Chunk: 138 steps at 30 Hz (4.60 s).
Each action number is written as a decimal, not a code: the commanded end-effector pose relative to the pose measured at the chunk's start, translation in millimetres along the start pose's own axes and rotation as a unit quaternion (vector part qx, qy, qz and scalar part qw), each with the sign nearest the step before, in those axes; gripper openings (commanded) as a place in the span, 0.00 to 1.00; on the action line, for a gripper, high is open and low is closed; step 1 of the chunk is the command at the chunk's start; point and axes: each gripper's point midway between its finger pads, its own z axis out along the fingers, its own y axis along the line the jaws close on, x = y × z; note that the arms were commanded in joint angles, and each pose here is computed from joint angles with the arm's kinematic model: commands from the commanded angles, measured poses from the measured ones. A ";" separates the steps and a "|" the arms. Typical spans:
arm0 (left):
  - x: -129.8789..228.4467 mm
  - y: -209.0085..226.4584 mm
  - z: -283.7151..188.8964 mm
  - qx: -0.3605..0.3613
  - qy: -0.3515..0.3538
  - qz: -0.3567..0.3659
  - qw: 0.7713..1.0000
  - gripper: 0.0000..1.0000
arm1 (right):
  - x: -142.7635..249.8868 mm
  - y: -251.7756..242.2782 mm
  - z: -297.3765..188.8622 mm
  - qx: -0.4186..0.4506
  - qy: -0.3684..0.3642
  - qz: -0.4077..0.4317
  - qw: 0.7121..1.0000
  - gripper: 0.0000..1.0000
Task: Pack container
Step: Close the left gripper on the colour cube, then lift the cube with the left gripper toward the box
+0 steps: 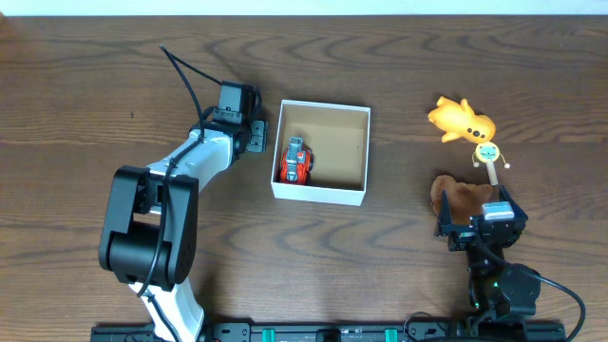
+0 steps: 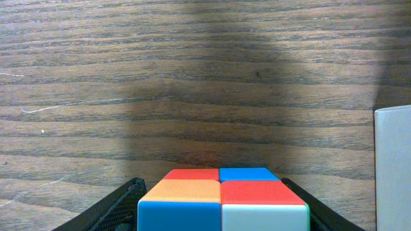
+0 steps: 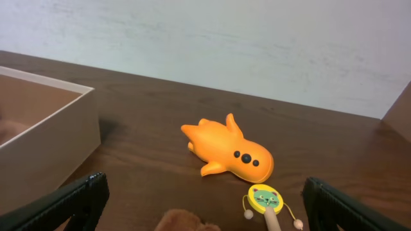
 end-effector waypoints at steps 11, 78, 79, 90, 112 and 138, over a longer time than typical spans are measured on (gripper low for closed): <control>-50.9 2.1 -62.2 0.005 -0.091 -0.005 0.996 0.56 | 0.8 0.6 -0.1 -0.001 0.000 -0.004 1.000 0.99; -6.3 2.7 -5.4 -0.005 -0.009 0.001 1.000 0.54 | 0.9 0.7 -0.1 -0.001 0.001 -0.004 1.000 0.99; -10.1 2.5 -8.3 -0.004 -0.015 0.001 1.000 0.54 | 0.9 0.7 -0.1 -0.001 0.001 -0.004 1.000 0.99; -60.7 2.3 -63.8 0.005 -0.103 -0.007 0.995 0.54 | 0.9 0.7 -0.1 -0.001 0.001 -0.004 1.000 0.99; -114.5 -15.2 -172.4 0.057 -0.241 -0.008 0.969 0.53 | 0.9 0.7 -0.1 -0.001 0.001 -0.004 1.000 0.99; -93.7 -83.7 -176.5 0.120 -0.212 -0.003 0.970 0.46 | 0.9 0.7 -0.1 -0.001 0.001 -0.004 1.000 0.99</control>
